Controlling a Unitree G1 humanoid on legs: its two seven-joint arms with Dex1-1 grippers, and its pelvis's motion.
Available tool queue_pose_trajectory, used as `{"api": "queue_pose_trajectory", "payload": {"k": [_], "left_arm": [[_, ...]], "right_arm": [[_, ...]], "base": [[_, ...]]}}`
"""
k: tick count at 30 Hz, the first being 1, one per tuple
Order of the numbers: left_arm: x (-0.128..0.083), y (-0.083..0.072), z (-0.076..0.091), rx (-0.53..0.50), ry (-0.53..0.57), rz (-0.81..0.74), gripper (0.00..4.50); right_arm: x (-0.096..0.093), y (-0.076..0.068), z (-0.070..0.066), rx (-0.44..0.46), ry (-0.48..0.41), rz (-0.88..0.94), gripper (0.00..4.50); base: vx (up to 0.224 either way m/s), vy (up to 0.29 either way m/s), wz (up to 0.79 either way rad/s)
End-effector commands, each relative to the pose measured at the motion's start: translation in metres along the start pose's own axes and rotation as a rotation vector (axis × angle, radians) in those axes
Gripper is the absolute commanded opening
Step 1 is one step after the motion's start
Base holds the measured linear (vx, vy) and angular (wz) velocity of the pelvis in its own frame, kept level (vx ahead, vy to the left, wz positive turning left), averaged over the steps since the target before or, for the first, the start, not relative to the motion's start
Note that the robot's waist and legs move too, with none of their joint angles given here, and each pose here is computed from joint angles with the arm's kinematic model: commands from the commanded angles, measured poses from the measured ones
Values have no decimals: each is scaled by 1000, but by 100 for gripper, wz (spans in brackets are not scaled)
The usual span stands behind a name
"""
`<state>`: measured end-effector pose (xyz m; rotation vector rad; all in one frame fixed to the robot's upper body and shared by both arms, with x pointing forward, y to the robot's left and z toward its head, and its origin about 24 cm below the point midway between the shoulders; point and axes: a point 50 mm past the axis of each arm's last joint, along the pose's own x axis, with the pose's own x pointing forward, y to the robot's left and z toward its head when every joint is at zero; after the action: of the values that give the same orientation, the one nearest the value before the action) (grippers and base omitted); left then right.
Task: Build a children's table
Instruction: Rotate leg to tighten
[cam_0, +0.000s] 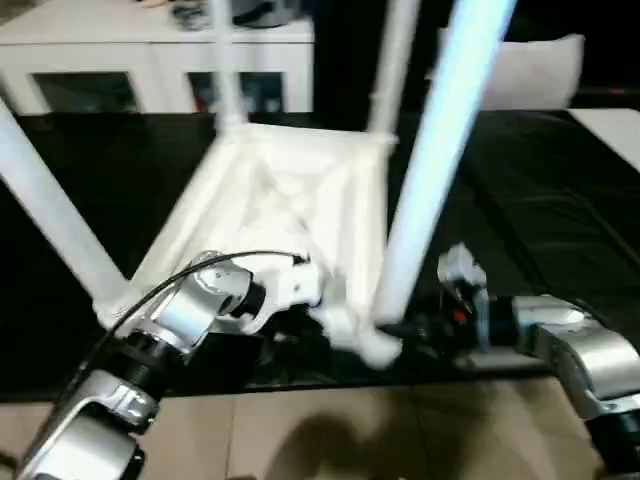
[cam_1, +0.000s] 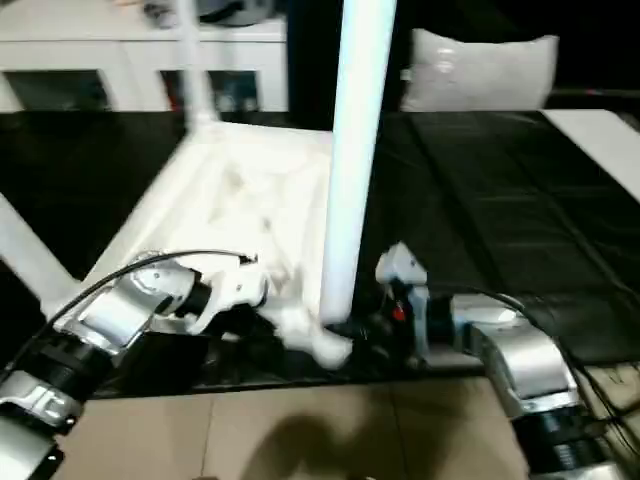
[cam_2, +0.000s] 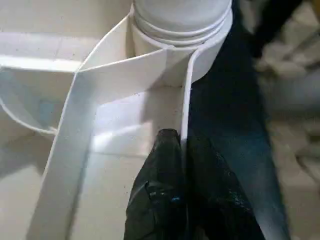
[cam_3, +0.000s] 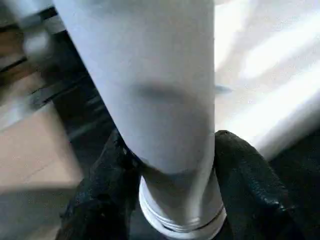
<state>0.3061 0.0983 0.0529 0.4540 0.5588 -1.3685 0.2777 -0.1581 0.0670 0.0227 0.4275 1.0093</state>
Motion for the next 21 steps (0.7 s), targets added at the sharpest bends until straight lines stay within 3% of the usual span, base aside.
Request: {"api": "queue_pose_trajectory", "payload": {"k": [1,4,5,9,11,12,16,21], "left_arm": [[19,-11,27,-15,-135,-10,0],[28,-10,32,-65,-153,39,0],[35,-5,40,-109,-172,118,0],[49,-2,51,-112,-165,227,0],[51,-3,54,-109,-168,229,0],[52,-3,54,-110,-170,229,0],[45,-2,53,-110,-188,230,0],[36,-2,43,-20,-172,182,0]], "right_arm": [[22,0,-2,76,8,-111,198],[30,-3,-4,121,1,-209,196],[38,-5,-4,138,-13,-293,196],[48,-4,2,97,-81,-371,196],[50,-4,3,107,-97,-377,263],[50,-4,3,107,-99,-376,263],[42,-4,6,126,-133,-363,307],[24,-10,8,53,-120,-268,351]], "base": [[0,0,0],[0,0,0],[0,0,0],[0,0,0],[0,0,0],[0,0,0],[0,0,0],[0,0,0]]}}
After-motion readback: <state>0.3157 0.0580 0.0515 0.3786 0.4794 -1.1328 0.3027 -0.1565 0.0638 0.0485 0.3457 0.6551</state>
